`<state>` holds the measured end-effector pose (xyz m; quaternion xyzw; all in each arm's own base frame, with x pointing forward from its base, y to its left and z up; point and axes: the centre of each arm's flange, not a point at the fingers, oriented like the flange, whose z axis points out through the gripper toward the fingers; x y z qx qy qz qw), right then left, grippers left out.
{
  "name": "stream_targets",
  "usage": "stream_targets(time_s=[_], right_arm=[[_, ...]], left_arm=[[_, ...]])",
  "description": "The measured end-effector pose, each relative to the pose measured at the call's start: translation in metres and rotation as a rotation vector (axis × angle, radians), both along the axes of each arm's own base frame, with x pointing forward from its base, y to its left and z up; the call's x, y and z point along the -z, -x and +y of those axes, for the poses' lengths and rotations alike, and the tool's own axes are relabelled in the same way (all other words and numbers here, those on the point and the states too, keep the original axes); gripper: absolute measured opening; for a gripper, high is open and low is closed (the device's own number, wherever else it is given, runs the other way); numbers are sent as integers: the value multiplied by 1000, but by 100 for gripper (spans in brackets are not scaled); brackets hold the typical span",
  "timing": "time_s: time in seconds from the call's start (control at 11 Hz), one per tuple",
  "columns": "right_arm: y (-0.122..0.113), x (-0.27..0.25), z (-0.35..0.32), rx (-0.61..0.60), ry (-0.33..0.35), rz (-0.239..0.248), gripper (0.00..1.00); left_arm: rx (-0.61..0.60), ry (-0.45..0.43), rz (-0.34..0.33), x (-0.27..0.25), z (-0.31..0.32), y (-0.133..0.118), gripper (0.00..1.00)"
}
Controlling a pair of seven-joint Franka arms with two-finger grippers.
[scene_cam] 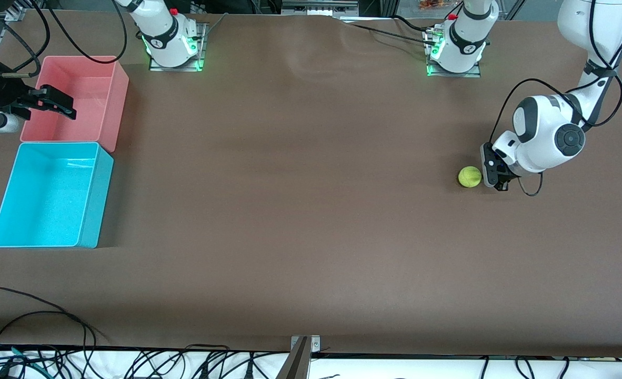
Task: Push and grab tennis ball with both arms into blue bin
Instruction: 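Push the tennis ball with the left gripper toward the right arm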
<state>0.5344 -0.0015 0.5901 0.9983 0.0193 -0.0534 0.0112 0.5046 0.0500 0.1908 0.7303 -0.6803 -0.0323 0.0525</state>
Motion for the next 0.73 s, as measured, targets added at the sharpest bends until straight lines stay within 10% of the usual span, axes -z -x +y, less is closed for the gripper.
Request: stream_targets(time_s=[0.73], right_arm=[[0, 0, 0, 0, 0, 0, 100]], left_arm=[[-63, -4, 14, 5, -14, 2, 1]])
